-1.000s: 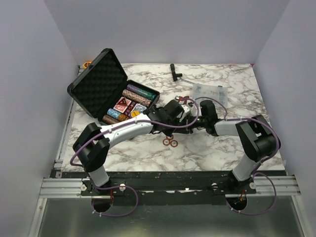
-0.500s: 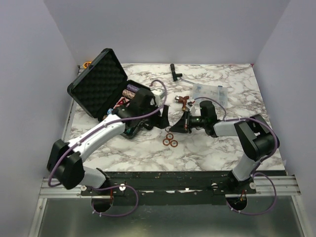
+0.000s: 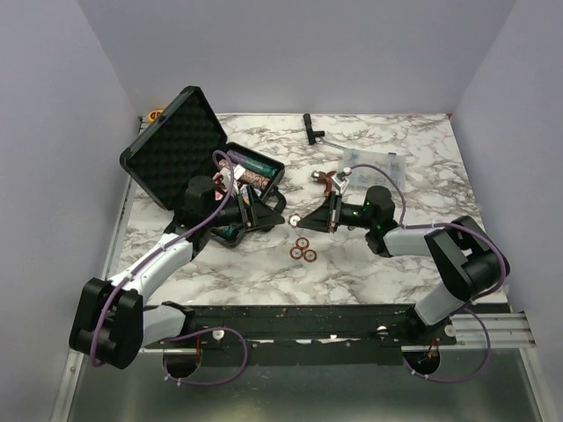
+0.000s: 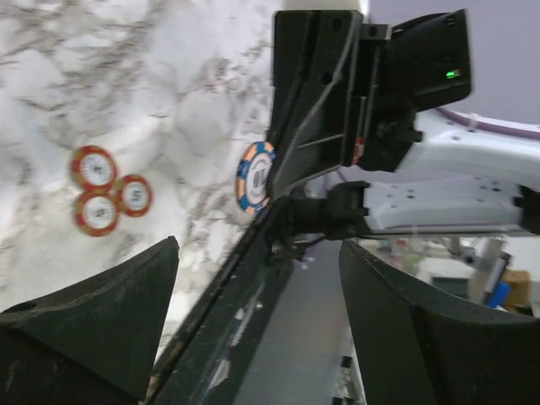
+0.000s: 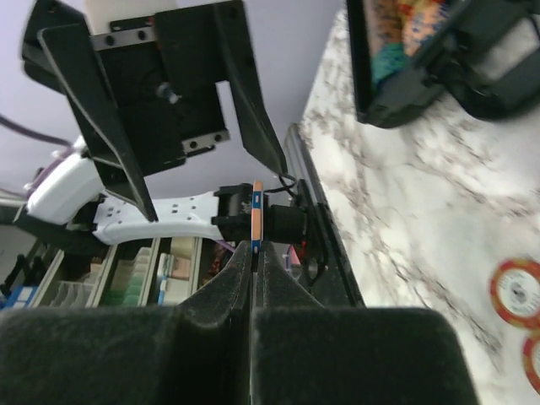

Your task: Pack up texas hold em set

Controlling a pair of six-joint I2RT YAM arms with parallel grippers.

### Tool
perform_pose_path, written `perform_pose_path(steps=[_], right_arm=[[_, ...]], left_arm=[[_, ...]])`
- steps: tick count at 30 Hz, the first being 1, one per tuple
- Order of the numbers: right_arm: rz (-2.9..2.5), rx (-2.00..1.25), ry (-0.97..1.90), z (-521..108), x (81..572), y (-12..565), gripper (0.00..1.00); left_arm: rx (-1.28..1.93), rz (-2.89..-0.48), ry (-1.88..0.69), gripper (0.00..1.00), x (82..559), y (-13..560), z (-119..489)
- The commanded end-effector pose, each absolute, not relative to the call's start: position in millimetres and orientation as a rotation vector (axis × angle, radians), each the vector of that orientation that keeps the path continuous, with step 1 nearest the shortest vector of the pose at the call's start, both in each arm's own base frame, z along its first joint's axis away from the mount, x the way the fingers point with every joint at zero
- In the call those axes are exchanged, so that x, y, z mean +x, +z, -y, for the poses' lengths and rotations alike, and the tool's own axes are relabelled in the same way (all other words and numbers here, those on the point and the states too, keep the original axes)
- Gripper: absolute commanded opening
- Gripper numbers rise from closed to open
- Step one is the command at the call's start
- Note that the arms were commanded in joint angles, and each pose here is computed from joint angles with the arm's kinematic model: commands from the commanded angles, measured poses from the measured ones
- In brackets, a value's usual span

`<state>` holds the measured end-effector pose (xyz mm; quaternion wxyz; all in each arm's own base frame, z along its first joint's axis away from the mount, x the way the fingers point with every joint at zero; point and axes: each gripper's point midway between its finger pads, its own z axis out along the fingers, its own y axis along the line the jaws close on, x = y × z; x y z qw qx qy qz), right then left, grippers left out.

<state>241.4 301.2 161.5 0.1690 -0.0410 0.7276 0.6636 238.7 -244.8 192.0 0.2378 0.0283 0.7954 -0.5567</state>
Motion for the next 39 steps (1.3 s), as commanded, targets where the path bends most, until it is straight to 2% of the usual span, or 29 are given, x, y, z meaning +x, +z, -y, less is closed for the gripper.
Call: perform_pose_path(steps=[1, 5, 11, 13, 15, 18, 22, 28, 35, 38, 39], right_arm=[[-1.846, -0.192, 1.972, -312, 233, 209, 0.00], [-1.828, -0.216, 1.986, -321, 228, 217, 0.00], [-1.781, -0.242, 1.994, -325, 224, 234, 0.00], [-1.773, -0.244, 1.988, -325, 224, 238, 0.00], [-1.771, -0.259, 1.978, -326, 223, 241, 0.00], [-1.774, -0.284, 1.974, -328, 220, 243, 0.00], [-1.754, -0.319, 1.991, -329, 216, 248, 0.00], [-1.720, -0.347, 2.030, -331, 214, 252, 0.00], [-1.709, -0.363, 2.073, -333, 210, 250, 0.00], [-1.701, -0.367, 2.087, -335, 210, 250, 0.00], [-1.702, -0.368, 2.088, -335, 210, 249, 0.00]], left_arm=[[0.252, -1.941, -1.801, 0.74, 219, 247, 257], [0.266, -1.963, -1.783, 0.67, 216, 243, 256], [0.215, -2.008, -1.742, 0.46, 220, 233, 254], [0.184, -2.018, -1.672, 0.46, 222, 231, 250], [0.183, -2.022, -1.636, 0.52, 221, 230, 247], [0.227, -2.002, -1.709, 0.55, 216, 238, 251], [0.257, -1.973, -1.776, 0.48, 213, 247, 255], [0.281, -1.931, -1.760, 0.29, 212, 262, 257], [0.310, -1.923, -1.765, 0.28, 209, 269, 262], [0.314, -1.928, -1.755, 0.14, 209, 269, 264], [0.313, -1.932, -1.742, 0.07, 210, 269, 264]])
